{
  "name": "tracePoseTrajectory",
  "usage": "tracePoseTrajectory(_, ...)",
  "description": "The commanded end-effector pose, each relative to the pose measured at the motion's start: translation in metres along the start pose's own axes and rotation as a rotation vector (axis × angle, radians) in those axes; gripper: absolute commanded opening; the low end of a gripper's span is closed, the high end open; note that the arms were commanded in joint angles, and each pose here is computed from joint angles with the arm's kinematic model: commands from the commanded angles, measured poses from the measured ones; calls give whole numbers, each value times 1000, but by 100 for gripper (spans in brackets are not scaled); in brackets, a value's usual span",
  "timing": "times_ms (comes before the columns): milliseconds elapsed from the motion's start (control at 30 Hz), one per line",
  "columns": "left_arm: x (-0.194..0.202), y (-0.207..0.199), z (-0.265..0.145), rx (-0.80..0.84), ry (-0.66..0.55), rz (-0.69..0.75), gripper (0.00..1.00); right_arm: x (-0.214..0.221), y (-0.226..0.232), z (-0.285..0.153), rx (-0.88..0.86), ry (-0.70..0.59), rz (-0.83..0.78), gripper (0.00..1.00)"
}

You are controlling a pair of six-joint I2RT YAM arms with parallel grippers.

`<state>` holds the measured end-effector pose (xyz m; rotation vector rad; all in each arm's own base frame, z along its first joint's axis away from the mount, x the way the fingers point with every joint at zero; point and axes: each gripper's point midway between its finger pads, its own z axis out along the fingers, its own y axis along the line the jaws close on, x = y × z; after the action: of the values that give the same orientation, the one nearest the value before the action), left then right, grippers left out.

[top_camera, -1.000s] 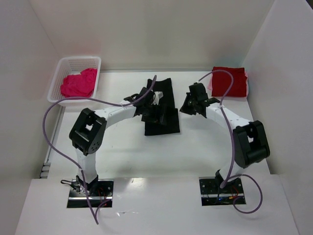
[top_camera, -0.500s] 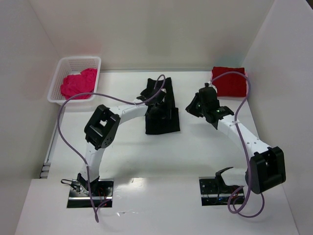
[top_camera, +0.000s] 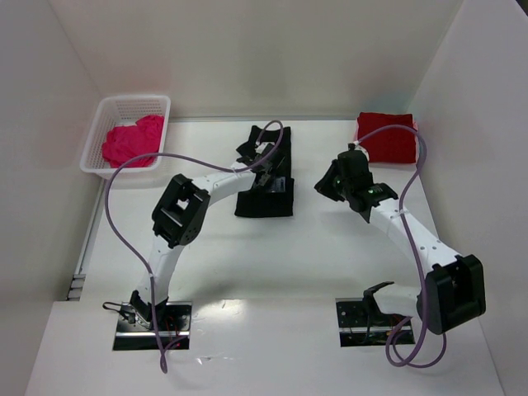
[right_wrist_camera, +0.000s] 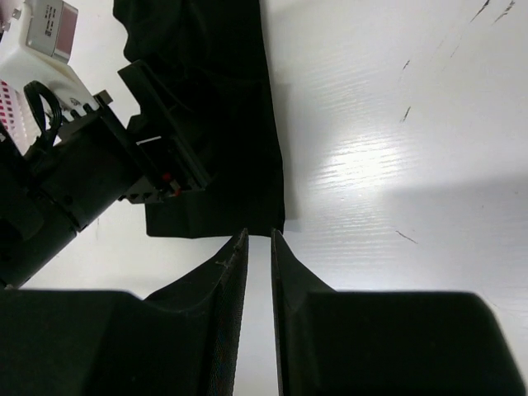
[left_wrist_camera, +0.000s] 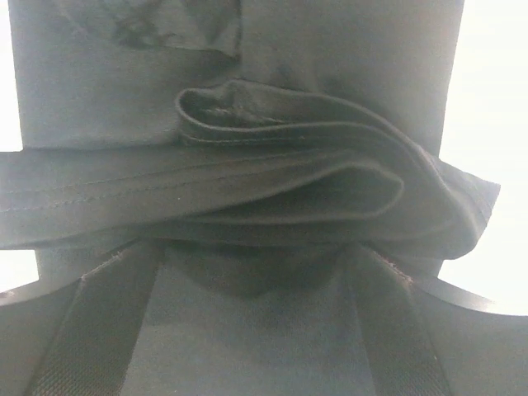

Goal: Fold and stack the t-shirts
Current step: Fold the folded rectangular tshirt in 1/3 of the way

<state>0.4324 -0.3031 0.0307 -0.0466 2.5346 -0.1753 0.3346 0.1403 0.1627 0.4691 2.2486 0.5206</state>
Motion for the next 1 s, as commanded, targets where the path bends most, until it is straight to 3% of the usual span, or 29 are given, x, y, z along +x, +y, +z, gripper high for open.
tracePoseTrajectory(0,-10,17,6,-107,-46,-11,99,-5,2,-9,-13,-40,8,23)
tracePoseTrajectory(700,-89,12,13,-132,-256,-93,99,-11,-6,-14,-9,-71,26,23)
tracePoseTrajectory(967,-139,23,-17,-81,-351,-112,99,-11,0,-7,-46,-67,17,28)
